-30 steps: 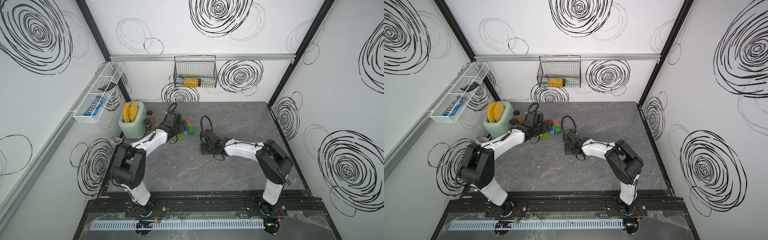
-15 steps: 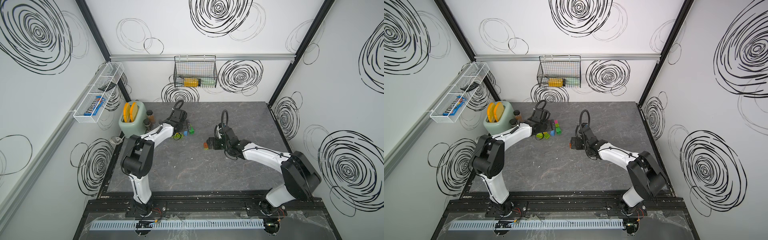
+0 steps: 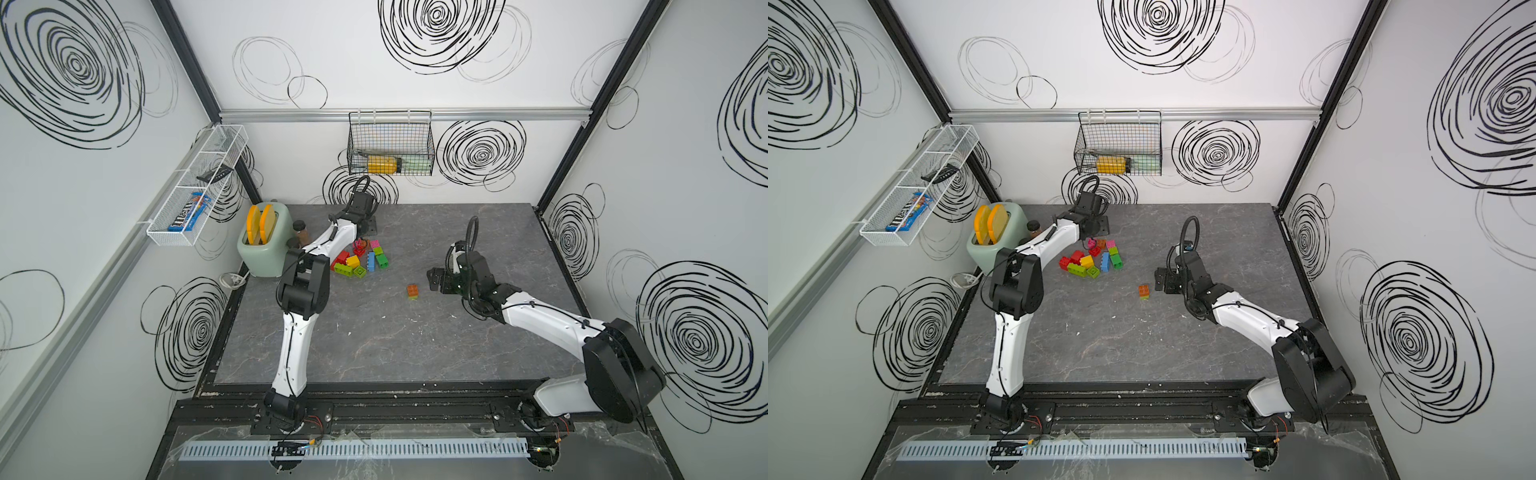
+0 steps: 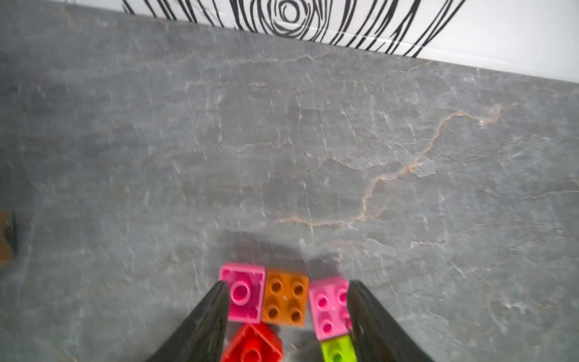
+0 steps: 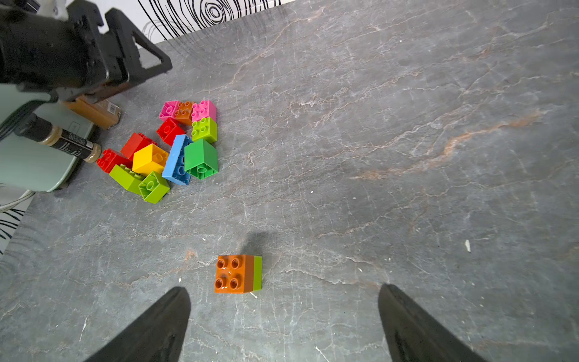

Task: Assemble the number 4 with lego
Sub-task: Move the lego brick at the center of the board.

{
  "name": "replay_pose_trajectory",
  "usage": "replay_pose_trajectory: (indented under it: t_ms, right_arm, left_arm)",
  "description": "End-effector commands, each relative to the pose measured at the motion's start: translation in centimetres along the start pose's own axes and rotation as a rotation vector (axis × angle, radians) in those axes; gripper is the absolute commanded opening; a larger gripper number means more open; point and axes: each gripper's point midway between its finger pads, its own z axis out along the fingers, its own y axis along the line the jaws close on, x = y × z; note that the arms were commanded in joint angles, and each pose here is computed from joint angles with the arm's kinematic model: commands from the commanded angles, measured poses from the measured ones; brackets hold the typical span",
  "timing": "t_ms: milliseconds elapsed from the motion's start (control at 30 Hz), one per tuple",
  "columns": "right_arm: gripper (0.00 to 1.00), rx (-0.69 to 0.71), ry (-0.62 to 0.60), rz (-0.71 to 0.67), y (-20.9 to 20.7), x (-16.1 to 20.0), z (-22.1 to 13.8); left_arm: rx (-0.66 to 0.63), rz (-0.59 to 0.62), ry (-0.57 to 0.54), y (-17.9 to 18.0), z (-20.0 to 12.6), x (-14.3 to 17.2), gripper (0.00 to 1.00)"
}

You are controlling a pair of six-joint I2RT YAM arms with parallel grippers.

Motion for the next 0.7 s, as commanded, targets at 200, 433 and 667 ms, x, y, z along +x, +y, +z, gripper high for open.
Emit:
replay_pose_trajectory:
  t_ms: [200, 433, 667]
  right_arm:
    - [1.00, -0.014, -0.032, -0.045, 0.2, -0.8, -1.1]
    - [0.98, -0.028, -0.035, -0.050, 0.2, -0.7, -1.5]
    - [0.97, -0.041, -0.037, -0.053, 0.4, -0.7, -1.8]
  left_arm:
    - [0.080, -0.061, 0.073, 2.3, 4.5, 0.5, 0.36]
    - [0.203, -0.085, 0.124, 1.1, 6.0, 3.0, 0.32]
    - [0.258, -0.114, 0.166, 0.9, 6.3, 6.0, 0.31]
